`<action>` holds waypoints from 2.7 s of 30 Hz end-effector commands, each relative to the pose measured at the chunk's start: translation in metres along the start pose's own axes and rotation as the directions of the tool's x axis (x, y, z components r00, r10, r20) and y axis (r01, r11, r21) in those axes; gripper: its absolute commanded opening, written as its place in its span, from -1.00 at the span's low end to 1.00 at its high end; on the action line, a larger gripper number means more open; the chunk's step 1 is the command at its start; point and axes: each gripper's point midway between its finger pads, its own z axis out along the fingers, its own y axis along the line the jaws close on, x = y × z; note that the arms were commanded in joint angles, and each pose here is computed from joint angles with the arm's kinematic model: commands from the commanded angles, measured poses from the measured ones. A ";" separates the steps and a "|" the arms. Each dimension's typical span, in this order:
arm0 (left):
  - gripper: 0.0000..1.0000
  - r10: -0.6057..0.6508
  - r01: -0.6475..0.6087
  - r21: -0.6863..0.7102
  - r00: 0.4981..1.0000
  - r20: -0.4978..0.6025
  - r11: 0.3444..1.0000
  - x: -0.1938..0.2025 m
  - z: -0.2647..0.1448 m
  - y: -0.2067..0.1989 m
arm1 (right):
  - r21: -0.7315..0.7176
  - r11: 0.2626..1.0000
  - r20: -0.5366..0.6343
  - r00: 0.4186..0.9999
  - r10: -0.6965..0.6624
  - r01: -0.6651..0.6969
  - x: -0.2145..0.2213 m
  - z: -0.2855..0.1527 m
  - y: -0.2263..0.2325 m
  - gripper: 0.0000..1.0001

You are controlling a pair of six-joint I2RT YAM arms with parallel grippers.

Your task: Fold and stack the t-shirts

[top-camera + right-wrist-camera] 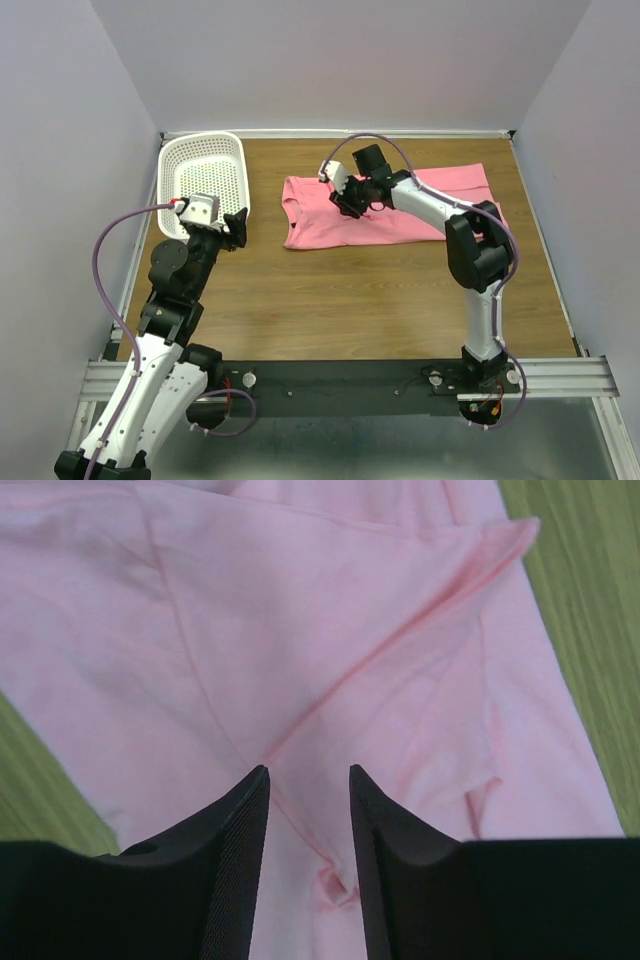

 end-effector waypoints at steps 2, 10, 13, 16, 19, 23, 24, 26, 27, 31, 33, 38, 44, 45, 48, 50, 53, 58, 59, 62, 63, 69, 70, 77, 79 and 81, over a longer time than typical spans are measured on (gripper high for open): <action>0.43 0.006 -0.006 -0.005 1.000 0.018 1.000 -0.006 0.000 0.002 | -0.084 0.996 -0.014 0.999 -0.036 0.034 0.004 0.012 0.019 -0.03; 0.43 0.006 -0.006 0.008 1.000 0.012 1.000 -0.005 0.001 -0.001 | -0.073 0.997 -0.077 0.996 -0.042 0.036 0.023 0.025 0.020 0.02; 0.43 0.006 -0.006 0.009 1.000 0.009 1.000 -0.003 0.001 -0.001 | -0.074 0.997 -0.081 0.996 -0.041 0.035 0.024 0.027 0.020 0.02; 0.43 0.007 -0.007 0.014 1.000 0.009 1.000 -0.004 0.001 -0.002 | -0.069 0.997 -0.087 0.995 -0.040 0.034 0.026 0.029 0.018 0.00; 0.43 0.006 -0.007 0.018 1.000 0.007 1.000 -0.003 0.002 -0.003 | -0.059 0.998 -0.088 0.995 -0.040 0.035 0.024 0.029 0.016 -0.11; 0.43 0.005 -0.005 0.020 1.000 0.006 1.000 -0.002 0.002 -0.003 | -0.037 0.999 -0.084 0.996 -0.039 0.035 0.020 0.026 0.010 -0.34; 0.43 0.005 -0.005 0.021 1.000 0.003 1.000 -0.002 0.002 -0.003 | -0.032 0.999 -0.083 0.996 -0.041 0.039 0.019 0.025 0.009 -0.39; 0.43 0.007 -0.007 0.023 1.000 0.004 1.000 -0.002 0.002 -0.003 | -0.022 0.999 -0.085 0.996 -0.038 0.036 0.018 0.024 0.007 -0.51; 0.43 0.005 -0.005 0.023 1.000 0.006 1.000 -0.003 0.002 -0.003 | -0.020 0.999 -0.085 0.996 -0.038 0.037 0.018 0.024 0.006 -0.62; 0.43 0.005 -0.005 0.023 1.000 0.007 1.000 -0.003 0.002 -0.003 | -0.006 1.000 -0.088 0.996 -0.031 0.030 0.017 0.024 0.003 -0.84; 0.43 0.005 -0.005 0.023 1.000 0.007 1.000 -0.003 0.002 -0.003 | 0.020 1.000 -0.085 0.996 -0.012 0.014 0.014 0.023 -0.002 -0.99; 0.43 0.003 -0.004 0.026 1.000 0.007 1.000 -0.003 0.001 -0.004 | 0.097 0.995 -0.047 0.998 0.034 -0.030 0.004 0.015 -0.021 -0.99; 0.43 0.000 -0.001 0.029 1.000 0.010 1.000 -0.004 0.001 -0.005 | 0.454 0.873 0.030 0.983 0.183 -0.177 0.011 -0.024 -0.107 -0.99; 0.43 -0.001 0.001 0.029 1.000 0.010 1.000 -0.004 0.001 -0.005 | 0.495 0.847 0.037 0.978 0.204 -0.195 0.017 -0.032 -0.119 -0.97; 0.43 -0.009 0.009 0.029 1.000 0.015 1.000 -0.005 0.001 -0.005 | 0.552 0.796 0.051 0.963 0.263 -0.247 0.027 -0.041 -0.135 0.71; 0.43 -0.027 0.026 0.068 0.999 0.020 0.997 -0.007 0.001 -0.012 | 0.508 0.820 0.070 0.961 0.266 -0.264 0.029 -0.044 -0.128 1.00; 0.43 -0.151 0.150 0.136 0.989 -0.009 0.979 -0.001 0.002 -0.030 | 0.483 0.826 0.110 0.956 0.273 -0.292 0.021 -0.057 -0.123 1.00; 0.25 -0.559 0.605 0.180 0.791 -0.247 0.776 0.054 -0.005 -0.074 | 0.263 0.939 0.214 0.962 0.168 -0.222 -0.005 -0.087 -0.087 1.00; 0.14 -0.600 0.659 0.149 0.739 -0.305 0.737 0.084 -0.008 -0.079 | 0.065 0.985 0.272 0.953 0.134 -0.158 -0.018 -0.088 -0.050 1.00; 0.08 -0.695 0.766 -0.014 0.576 -0.430 0.643 0.140 -0.012 -0.094 | -0.216 0.975 0.338 0.941 0.019 0.058 -0.013 -0.107 0.028 0.77; 0.08 -0.718 0.761 -0.083 0.563 -0.410 0.644 0.151 -0.007 -0.090 | -0.237 0.965 0.361 0.932 -0.020 0.112 -0.013 -0.115 0.040 0.64; 0.17 -0.821 0.746 -0.375 0.400 -0.408 0.550 0.204 0.010 -0.109 | -0.231 0.949 0.221 0.962 -0.161 0.212 0.034 -0.103 0.087 0.06; 0.19 -0.823 0.716 -0.424 0.399 -0.403 0.555 0.220 0.013 -0.105 | -0.230 0.949 0.212 0.963 -0.166 0.214 0.037 -0.103 0.089 0.11; 0.20 -0.881 0.620 -0.626 0.355 -0.314 0.473 0.258 0.044 -0.098 | -0.215 0.959 0.212 0.967 -0.138 0.184 0.043 -0.111 0.099 0.14; 0.18 -0.882 0.588 -0.660 0.358 -0.305 0.467 0.271 0.053 -0.098 | -0.206 0.962 0.213 0.968 -0.135 0.180 0.042 -0.113 0.098 0.14; 0.13 -0.884 0.567 -0.683 0.365 -0.292 0.460 0.279 0.057 -0.095 | -0.193 0.965 0.212 0.968 -0.137 0.178 0.040 -0.115 0.095 0.15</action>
